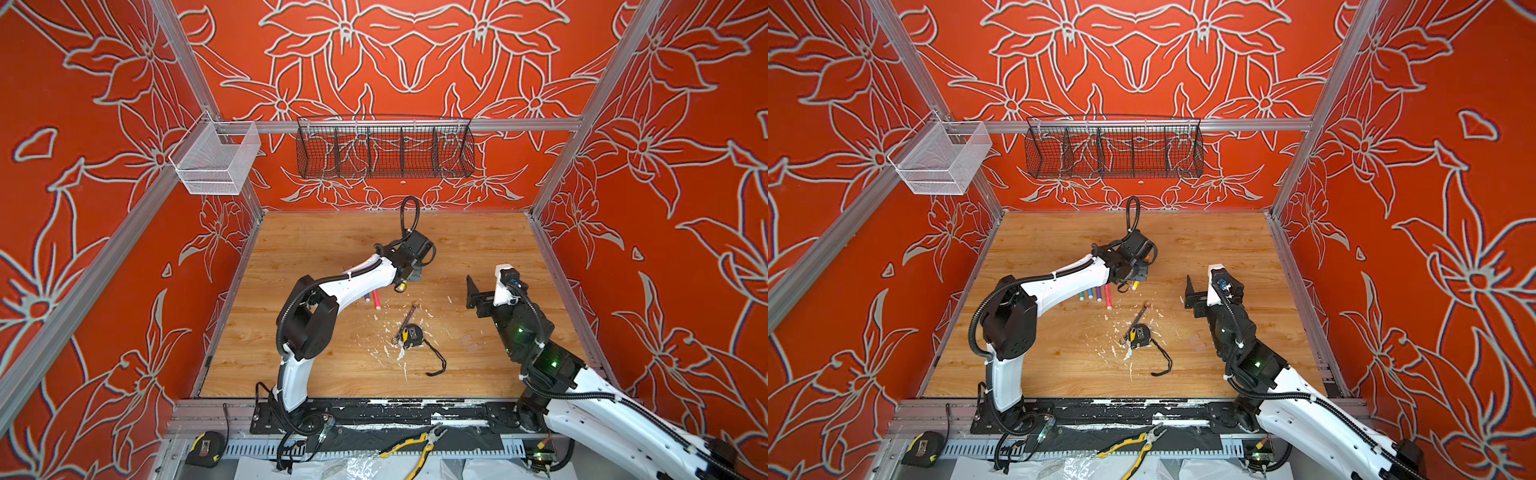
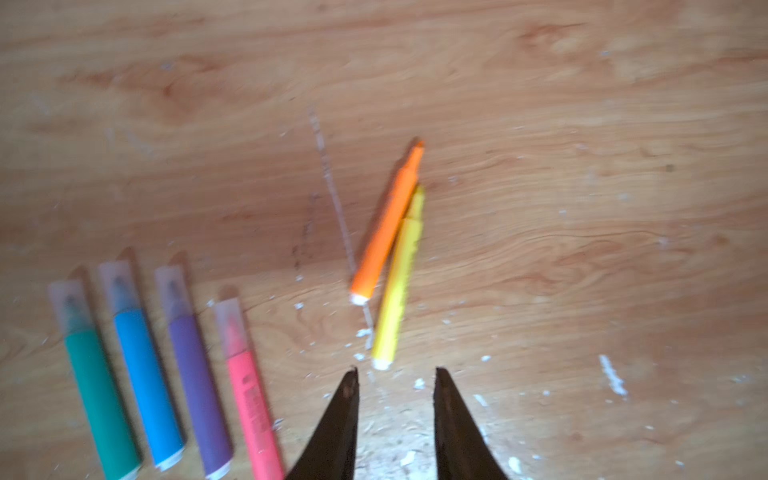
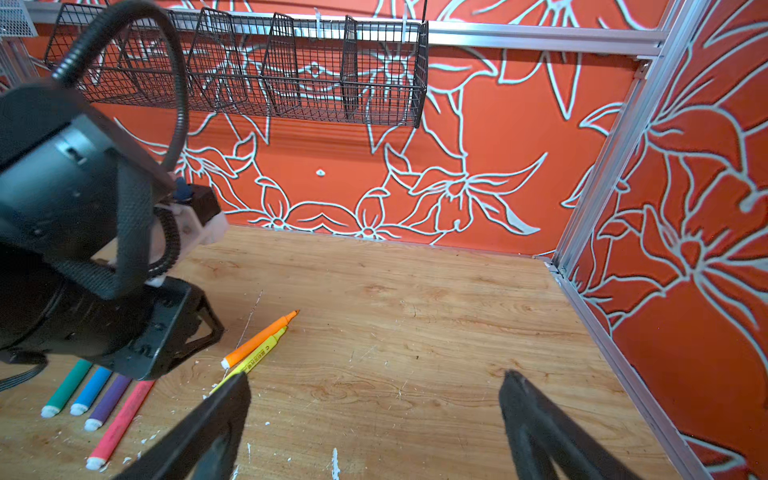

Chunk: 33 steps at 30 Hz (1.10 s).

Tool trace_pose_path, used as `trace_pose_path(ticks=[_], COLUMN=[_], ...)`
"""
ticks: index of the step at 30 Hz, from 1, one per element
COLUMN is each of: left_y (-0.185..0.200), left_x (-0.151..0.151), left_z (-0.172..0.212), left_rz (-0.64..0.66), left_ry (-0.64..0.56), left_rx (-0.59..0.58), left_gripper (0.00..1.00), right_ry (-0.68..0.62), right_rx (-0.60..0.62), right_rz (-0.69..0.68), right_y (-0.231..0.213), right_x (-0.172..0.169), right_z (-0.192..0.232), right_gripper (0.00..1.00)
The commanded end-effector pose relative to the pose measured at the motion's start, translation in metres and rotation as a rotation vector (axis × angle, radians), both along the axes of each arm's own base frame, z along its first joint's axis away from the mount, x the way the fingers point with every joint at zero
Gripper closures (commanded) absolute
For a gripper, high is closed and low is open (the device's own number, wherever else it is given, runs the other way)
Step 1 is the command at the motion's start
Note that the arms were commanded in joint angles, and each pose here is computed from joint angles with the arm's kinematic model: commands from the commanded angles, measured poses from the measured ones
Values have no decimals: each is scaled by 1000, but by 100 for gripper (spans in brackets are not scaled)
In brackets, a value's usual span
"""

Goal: Insert the pens into the pen caps
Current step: 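Move the left gripper over the yellow highlighter beside the orange one, then grasp the yellow highlighter with the left gripper and lift it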

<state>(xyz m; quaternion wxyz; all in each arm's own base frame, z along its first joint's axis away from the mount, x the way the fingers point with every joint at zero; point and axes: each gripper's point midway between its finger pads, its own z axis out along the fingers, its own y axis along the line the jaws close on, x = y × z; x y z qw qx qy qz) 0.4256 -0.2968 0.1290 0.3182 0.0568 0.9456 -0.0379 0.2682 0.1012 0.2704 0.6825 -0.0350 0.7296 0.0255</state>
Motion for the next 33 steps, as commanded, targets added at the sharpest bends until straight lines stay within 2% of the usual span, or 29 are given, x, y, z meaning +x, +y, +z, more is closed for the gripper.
trace_pose_path(ticks=[1, 20, 33], left_y=[-7, -2, 9], left_x=[-2, 17, 14], left_z=[-28, -72, -103], left_rz=[-78, -57, -33], left_ry=[66, 139, 210], left_rx=[99, 236, 286], left_gripper=[71, 67, 67], right_ry=[3, 6, 11], right_rx=[13, 23, 24], right_rz=[11, 11, 13], right_y=[0, -2, -1], right_x=[-1, 0, 1], right_z=[-1, -2, -3], right_gripper=[4, 4, 4])
